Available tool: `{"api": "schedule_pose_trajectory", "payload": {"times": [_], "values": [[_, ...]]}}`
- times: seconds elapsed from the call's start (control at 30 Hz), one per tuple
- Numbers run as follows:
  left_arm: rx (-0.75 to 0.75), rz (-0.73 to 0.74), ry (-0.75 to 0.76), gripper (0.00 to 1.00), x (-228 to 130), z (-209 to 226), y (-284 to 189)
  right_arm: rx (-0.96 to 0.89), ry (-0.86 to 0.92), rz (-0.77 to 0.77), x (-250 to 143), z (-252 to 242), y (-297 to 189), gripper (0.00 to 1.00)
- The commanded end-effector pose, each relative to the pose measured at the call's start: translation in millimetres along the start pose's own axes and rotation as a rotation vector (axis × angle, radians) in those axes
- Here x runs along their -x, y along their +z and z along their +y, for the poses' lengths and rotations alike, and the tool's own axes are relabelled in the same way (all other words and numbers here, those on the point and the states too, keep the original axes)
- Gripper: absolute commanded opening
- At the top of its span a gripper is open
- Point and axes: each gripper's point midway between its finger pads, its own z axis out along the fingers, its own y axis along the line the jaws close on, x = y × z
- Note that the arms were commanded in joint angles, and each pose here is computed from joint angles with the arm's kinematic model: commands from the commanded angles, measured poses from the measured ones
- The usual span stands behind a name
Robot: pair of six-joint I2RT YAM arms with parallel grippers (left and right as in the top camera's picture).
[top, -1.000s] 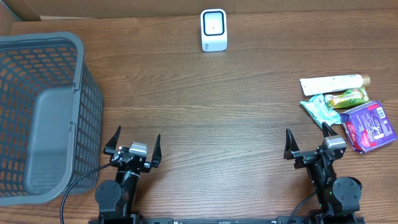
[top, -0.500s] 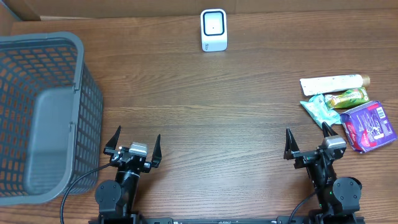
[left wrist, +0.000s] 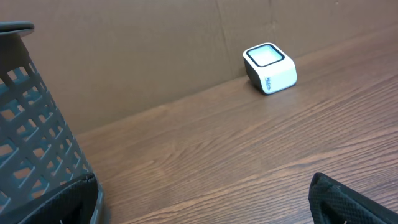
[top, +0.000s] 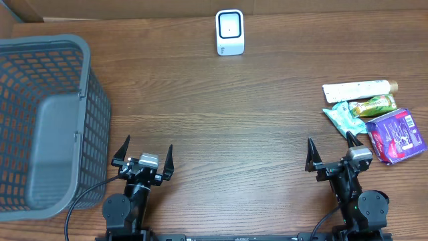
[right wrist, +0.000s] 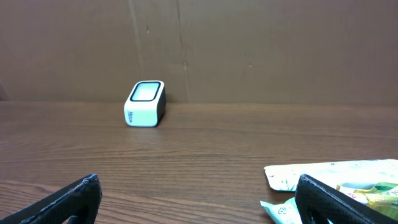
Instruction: Scan the item barcode
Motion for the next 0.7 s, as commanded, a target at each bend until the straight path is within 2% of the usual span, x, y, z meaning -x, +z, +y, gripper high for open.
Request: {"api": "schedule_pose_trajectory", "payload": {"times": [0.0,0.67], "values": [[0.017,-0.002,0.012,1.00,-1.2,2.8,-0.3,-0.007,-0.001,-0.006,-1.3,-1.0,0.0,1.00],[0.017,-0.002,0.012,1.00,-1.2,2.8,-0.3,-0.007,-0.001,-0.006,-1.5,-1.0,0.0,1.00]]}}
